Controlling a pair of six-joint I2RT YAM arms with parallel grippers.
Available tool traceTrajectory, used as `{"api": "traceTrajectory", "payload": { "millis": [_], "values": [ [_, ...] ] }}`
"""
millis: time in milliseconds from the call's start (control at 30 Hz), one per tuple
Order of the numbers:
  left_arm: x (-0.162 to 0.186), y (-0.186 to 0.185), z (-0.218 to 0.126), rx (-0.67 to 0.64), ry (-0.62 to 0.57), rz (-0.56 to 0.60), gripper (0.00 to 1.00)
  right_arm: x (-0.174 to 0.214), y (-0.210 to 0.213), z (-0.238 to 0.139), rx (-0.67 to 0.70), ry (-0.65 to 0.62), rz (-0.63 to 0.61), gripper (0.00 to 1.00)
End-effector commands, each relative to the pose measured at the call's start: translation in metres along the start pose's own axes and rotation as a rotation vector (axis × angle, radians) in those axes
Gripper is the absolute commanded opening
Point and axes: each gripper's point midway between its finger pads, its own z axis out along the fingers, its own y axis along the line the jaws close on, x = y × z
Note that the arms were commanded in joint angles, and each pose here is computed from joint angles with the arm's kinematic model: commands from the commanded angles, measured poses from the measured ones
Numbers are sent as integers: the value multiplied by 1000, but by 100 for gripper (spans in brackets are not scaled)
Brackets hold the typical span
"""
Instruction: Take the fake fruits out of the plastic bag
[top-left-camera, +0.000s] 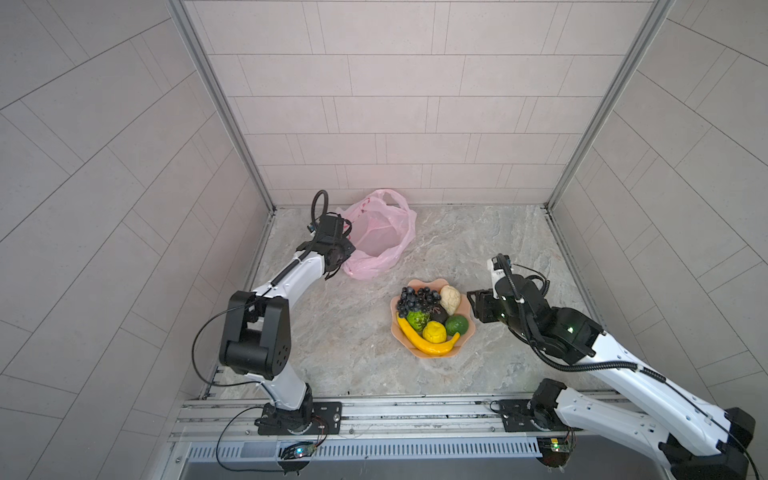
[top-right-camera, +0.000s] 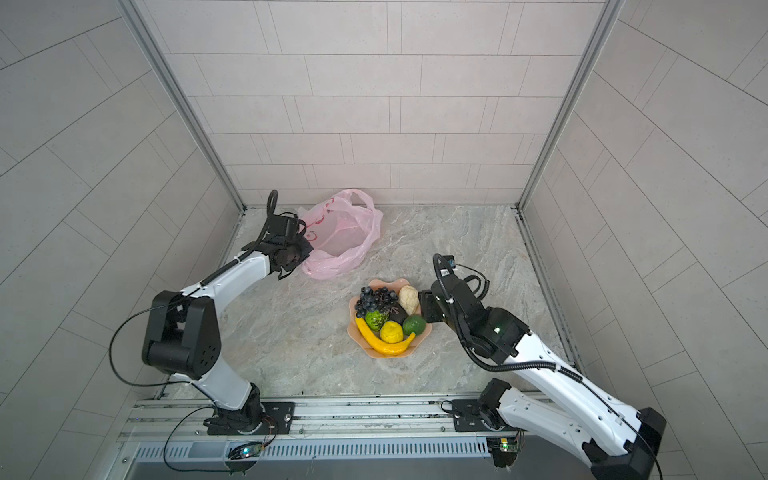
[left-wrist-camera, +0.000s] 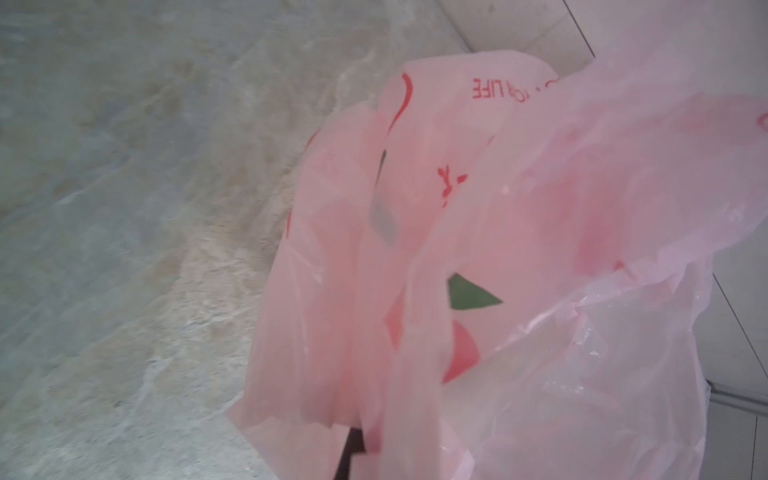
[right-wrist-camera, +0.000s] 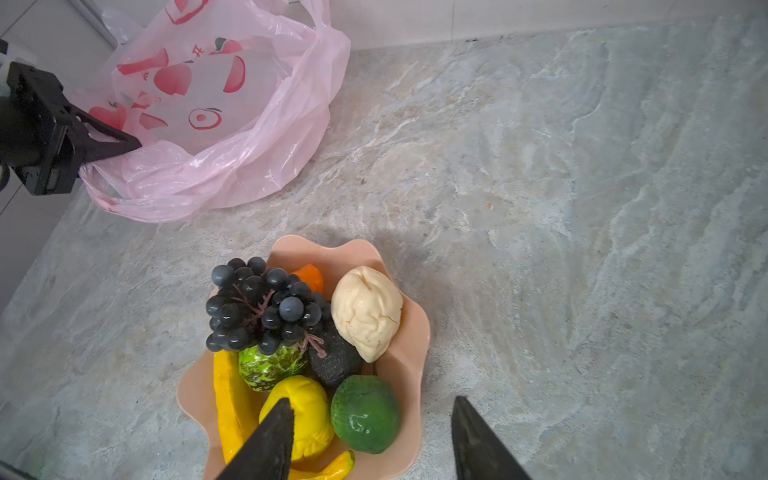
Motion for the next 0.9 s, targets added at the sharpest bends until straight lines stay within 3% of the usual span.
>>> {"api": "traceTrajectory", "payload": {
  "millis": [0, 333, 533, 600, 733, 867],
  "values": [
    [21, -29, 14, -2, 111, 99, 0, 4, -25, -9, 72, -51, 62, 62],
    [25, -88, 55, -7, 212, 279, 0, 31, -47, -14, 109, -19, 76, 65],
    [10, -99, 75, -50, 200, 393, 9, 40, -50, -16, 95, -17, 97, 65],
    [7, -101, 77, -65, 208, 426, 15, 43, -53, -16, 102, -11, 101, 65],
    [6, -110, 73, -50, 220, 472, 42, 43, -53, -18, 98, -17, 109, 65],
    [-6, -114, 54, -62, 177, 503, 61, 42, -53, -18, 97, -19, 106, 65]
  ]
}}
